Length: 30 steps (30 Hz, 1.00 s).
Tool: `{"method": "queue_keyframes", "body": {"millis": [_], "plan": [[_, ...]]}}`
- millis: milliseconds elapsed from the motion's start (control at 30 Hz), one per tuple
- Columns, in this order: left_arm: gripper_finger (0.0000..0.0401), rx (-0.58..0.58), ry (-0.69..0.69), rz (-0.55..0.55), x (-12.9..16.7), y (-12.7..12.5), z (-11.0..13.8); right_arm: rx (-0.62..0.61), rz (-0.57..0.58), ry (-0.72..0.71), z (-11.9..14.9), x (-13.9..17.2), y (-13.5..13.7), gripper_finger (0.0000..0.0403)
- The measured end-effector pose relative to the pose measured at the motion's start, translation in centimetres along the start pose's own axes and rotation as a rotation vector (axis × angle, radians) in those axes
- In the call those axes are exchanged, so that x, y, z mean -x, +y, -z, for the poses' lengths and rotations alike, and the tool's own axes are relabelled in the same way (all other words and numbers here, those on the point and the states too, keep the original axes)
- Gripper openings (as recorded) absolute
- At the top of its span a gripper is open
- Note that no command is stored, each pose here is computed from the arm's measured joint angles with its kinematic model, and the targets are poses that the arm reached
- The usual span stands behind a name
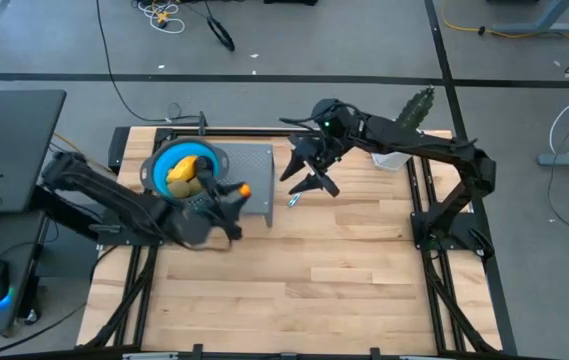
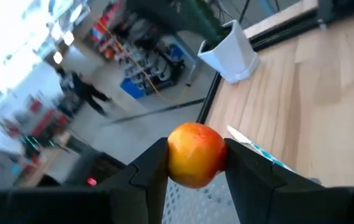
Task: Pick & Place Fruit
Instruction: Put the orange pear into the blue strainer bowl
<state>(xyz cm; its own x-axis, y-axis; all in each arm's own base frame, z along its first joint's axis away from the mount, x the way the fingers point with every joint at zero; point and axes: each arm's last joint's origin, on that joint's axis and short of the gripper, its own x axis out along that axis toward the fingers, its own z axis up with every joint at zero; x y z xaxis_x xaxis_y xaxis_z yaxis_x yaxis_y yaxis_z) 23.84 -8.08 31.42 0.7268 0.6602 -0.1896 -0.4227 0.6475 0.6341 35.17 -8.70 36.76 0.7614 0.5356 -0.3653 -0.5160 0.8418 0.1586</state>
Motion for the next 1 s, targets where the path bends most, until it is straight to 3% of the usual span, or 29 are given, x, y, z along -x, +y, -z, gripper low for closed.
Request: {"method": "queue_keyframes", "body": {"millis": [167, 367, 500, 667, 800, 1000], "plan": [[0.0149, 0.184, -0.009, -0.029, 0.8, 4.1, 1.9, -0.031, -0.021, 0.039, 1.7, -1.0, -0.1, 0.0218], [0.0147, 0.359, 0.038, -0.269, 1.9, 7.7, 6.3, -0.043, -0.042, 0.081, 4.3, -2.3, -0.1, 0.0218], [0.0150, 0.505, -0.002, -0.277, 2.8, 9.5, 7.8, -0.034, -0.052, 0.086, 5.9, -3.1, -0.1, 0.0218], [0.0151, 0.634, -0.041, -0.241, 3.5, 9.9, 9.1, 0.023, 0.012, 0.078, 7.4, -4.3, -0.1, 0.0218], [0.0152, 0.670, -0.022, -0.244, 3.4, 9.6, 9.6, 0.037, 0.064, 0.100, 8.1, -5.0, 0.2, 0.0218], [0.0164, 0.655, 0.028, -0.339, 2.9, 8.8, 10.0, 0.071, 0.027, 0.091, 8.5, -6.3, 1.2, 0.0218]]}}
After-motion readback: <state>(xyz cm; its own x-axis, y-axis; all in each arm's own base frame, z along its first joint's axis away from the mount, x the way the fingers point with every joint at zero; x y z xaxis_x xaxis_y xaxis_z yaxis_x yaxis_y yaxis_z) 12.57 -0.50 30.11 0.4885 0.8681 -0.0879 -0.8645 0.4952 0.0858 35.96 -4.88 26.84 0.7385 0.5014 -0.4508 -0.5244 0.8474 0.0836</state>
